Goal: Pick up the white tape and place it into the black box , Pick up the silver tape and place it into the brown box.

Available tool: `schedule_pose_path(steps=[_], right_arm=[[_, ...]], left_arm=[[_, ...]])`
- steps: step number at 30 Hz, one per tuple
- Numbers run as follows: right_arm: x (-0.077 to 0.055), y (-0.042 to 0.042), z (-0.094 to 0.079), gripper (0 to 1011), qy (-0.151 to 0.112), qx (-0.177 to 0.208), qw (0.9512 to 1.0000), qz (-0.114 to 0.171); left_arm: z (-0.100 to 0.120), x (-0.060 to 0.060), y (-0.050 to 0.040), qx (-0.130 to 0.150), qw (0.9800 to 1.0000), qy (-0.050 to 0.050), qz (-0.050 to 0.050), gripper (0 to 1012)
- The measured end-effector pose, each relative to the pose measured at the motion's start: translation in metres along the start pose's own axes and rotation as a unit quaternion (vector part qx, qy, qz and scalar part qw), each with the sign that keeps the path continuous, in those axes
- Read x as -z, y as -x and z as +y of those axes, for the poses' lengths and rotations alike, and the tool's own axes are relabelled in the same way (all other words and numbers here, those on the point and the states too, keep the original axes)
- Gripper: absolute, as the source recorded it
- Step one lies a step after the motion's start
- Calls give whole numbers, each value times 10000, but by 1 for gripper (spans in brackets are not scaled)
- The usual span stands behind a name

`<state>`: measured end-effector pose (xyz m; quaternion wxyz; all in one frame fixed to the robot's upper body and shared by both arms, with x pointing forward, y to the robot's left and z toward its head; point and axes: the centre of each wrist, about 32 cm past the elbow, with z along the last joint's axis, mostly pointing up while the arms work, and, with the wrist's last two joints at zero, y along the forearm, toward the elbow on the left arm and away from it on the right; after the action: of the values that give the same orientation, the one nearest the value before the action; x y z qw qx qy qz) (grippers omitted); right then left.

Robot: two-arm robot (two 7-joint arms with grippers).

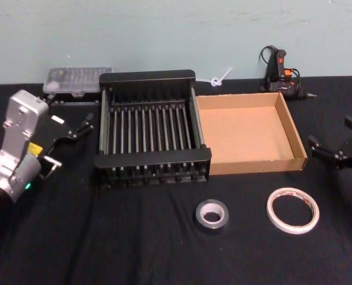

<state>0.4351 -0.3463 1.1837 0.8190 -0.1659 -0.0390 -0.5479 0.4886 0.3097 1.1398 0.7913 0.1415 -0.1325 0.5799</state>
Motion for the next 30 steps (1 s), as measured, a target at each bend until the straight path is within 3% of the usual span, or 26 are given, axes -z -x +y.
schedule_pose_path(steps=[11, 30], right_arm=[[71, 43, -206, 1002, 483, -358, 9979, 220], [222, 163, -132, 1002, 992, -906, 9890, 613]], left_arm=[[0, 0, 0, 0, 10000, 0, 0, 1001], [0, 0, 0, 0, 10000, 0, 0, 1001]])
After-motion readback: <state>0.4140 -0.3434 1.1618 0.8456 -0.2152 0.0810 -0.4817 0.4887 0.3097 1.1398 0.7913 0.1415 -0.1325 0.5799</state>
